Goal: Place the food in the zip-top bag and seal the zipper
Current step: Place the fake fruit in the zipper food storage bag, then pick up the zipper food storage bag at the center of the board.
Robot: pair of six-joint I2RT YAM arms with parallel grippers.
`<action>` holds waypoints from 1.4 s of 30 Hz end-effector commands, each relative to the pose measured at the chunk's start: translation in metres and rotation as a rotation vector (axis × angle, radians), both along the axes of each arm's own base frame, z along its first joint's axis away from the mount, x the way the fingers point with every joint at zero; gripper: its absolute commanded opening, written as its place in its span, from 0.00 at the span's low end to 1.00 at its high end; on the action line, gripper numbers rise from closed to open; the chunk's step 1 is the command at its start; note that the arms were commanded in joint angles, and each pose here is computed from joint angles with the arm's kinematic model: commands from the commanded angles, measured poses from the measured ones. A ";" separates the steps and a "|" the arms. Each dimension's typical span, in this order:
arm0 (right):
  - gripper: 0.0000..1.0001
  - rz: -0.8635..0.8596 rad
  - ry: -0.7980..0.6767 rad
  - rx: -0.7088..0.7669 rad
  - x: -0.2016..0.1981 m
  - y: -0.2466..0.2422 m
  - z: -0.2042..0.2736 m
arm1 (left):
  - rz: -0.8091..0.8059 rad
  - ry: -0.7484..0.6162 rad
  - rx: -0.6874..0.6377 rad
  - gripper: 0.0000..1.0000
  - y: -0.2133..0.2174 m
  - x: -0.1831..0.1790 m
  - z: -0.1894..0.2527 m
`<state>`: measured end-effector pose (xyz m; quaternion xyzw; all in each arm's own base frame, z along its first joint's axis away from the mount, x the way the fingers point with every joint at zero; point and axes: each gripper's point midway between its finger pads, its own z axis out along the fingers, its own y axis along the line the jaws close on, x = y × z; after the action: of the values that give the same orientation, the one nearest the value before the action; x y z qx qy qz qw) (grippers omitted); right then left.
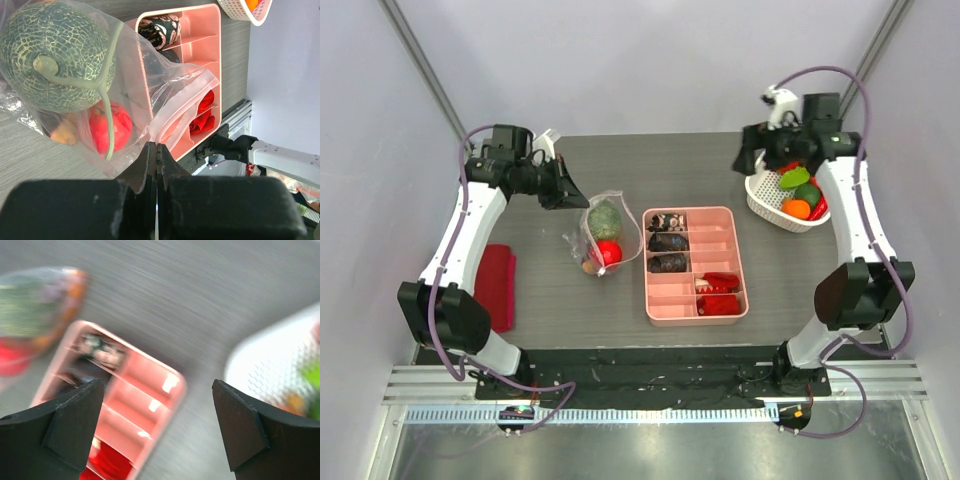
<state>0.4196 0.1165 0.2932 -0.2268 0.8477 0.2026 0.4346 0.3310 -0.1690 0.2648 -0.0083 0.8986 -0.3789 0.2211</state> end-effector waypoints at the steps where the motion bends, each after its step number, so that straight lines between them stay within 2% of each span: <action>1: 0.92 -0.229 0.184 -0.081 -0.006 -0.097 -0.042 | -0.009 -0.052 -0.031 0.00 -0.003 0.001 0.012; 3: 0.91 -0.342 0.252 -0.158 -0.006 -0.148 -0.063 | -0.010 -0.049 -0.032 0.00 -0.003 0.000 0.011; 7: 0.90 -0.487 0.337 -0.277 -0.008 -0.202 -0.092 | -0.008 -0.046 -0.036 0.00 -0.003 0.001 0.010; 11: 0.91 -0.530 0.420 -0.336 -0.011 -0.217 -0.122 | -0.003 -0.044 -0.039 0.00 -0.004 0.002 0.009; 15: 0.92 -0.538 0.492 -0.320 -0.011 -0.215 -0.148 | -0.007 -0.042 -0.036 0.00 -0.003 0.000 0.009; 21: 0.92 -0.552 0.515 -0.317 -0.011 -0.217 -0.168 | -0.049 -0.066 -0.056 0.01 -0.006 -0.009 0.015; 24: 0.92 -0.555 0.523 -0.324 -0.009 -0.219 -0.181 | -0.071 -0.094 -0.050 0.13 -0.006 -0.015 0.016; 25: 0.92 -0.557 0.527 -0.324 -0.009 -0.219 -0.185 | -0.080 -0.104 -0.050 0.23 -0.006 -0.017 0.016; 27: 0.93 -0.567 0.509 -0.319 -0.003 -0.220 -0.186 | -0.099 -0.148 -0.044 0.35 -0.006 -0.024 0.023; 28: 0.93 -0.571 0.509 -0.314 -0.002 -0.220 -0.188 | -0.120 -0.178 -0.025 0.44 -0.005 -0.027 0.021; 30: 0.93 -0.578 0.497 -0.296 0.003 -0.218 -0.189 | -0.143 -0.244 0.028 0.52 -0.003 -0.035 0.024; 34: 0.93 -0.594 0.480 -0.268 0.011 -0.217 -0.190 | -0.291 -0.355 0.177 0.69 -0.018 -0.064 0.008; 37: 0.93 -0.603 0.494 -0.260 0.012 -0.217 -0.196 | -0.372 -0.435 0.316 0.73 -0.018 -0.076 -0.008; 38: 0.93 -0.606 0.493 -0.258 0.012 -0.217 -0.197 | -0.454 -0.476 0.347 0.74 -0.029 -0.088 -0.013; 42: 0.93 -0.601 0.485 -0.232 0.014 -0.213 -0.193 | -0.522 -0.594 0.479 0.75 -0.042 -0.102 -0.025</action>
<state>0.4247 -0.0960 0.0941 0.0270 0.9767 0.0158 0.2123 0.2248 -0.2132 0.2496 0.3052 0.8552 -0.2881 0.3041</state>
